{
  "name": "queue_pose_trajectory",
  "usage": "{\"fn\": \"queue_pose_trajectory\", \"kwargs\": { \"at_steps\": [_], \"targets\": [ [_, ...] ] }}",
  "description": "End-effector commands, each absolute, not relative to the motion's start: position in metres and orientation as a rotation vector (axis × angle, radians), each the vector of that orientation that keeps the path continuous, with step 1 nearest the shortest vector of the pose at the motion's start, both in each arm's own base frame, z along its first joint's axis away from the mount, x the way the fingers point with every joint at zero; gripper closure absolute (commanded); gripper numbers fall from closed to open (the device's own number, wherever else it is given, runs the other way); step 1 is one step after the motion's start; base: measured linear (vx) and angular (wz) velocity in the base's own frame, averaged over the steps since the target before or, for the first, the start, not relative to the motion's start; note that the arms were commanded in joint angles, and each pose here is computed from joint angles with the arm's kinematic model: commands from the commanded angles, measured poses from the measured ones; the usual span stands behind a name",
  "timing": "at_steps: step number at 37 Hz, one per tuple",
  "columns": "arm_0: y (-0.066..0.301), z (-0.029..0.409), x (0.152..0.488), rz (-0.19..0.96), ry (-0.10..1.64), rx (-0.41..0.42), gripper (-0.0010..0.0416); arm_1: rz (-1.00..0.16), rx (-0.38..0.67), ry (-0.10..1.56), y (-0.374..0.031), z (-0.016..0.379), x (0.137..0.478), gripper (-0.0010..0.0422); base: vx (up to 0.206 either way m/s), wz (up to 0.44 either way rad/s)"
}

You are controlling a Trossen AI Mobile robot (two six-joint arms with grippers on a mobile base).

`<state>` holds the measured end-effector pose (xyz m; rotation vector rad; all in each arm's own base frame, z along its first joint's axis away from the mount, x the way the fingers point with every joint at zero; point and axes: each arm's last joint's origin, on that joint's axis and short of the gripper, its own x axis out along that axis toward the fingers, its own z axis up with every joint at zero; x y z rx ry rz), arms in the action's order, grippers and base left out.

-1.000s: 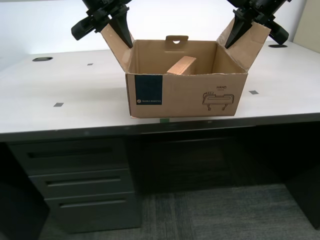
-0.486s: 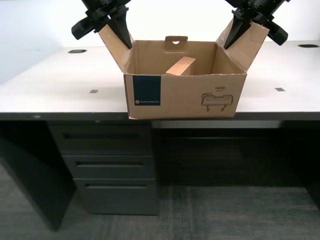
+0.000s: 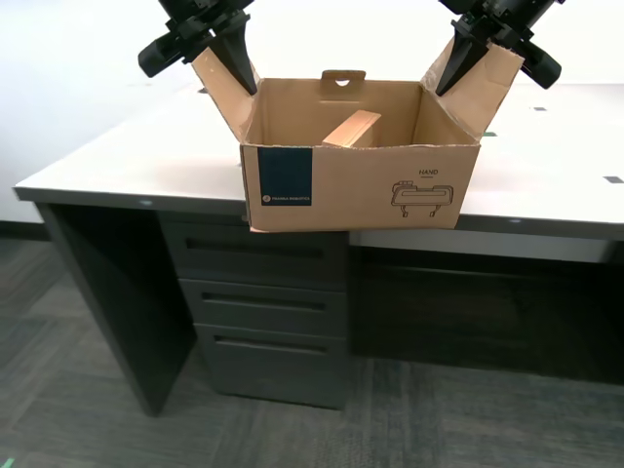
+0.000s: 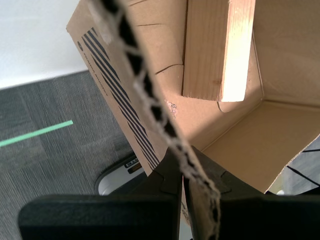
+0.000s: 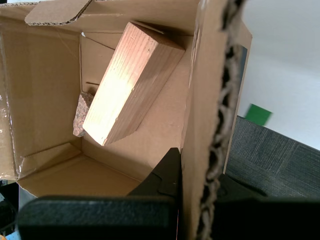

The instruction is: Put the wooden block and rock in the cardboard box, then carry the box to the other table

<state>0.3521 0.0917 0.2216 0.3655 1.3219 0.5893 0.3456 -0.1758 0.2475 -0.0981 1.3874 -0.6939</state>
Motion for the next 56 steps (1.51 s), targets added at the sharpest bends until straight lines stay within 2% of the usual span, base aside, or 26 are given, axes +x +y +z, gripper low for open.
{"fn": "queue_pose_trajectory", "kwargs": {
  "at_steps": [1,13,23,45,56],
  "targets": [
    [0.093,0.221,0.350,0.614,1.333,0.373,0.0406,-0.716,-0.125,1.388,-0.178,0.249,0.345,0.0413,-0.001,0.249],
    [0.093,0.221,0.350,0.624,1.335,0.358,0.0406,-0.673,-0.176,1.406,-0.180,0.249,0.345,0.0413,0.002,0.243],
    [0.094,0.221,0.349,0.625,1.336,0.359,0.0407,-0.674,-0.177,1.400,-0.180,0.249,0.345,0.0413,-0.001,0.278],
    [0.105,0.221,0.346,0.608,1.369,0.379,0.0406,-0.755,-0.085,1.351,-0.180,0.249,0.346,0.0413,0.008,0.336],
    [0.108,0.221,0.346,0.616,1.364,0.373,0.0406,-0.749,-0.092,1.353,-0.180,0.249,0.346,0.0413,0.023,0.345]
  ]
}}
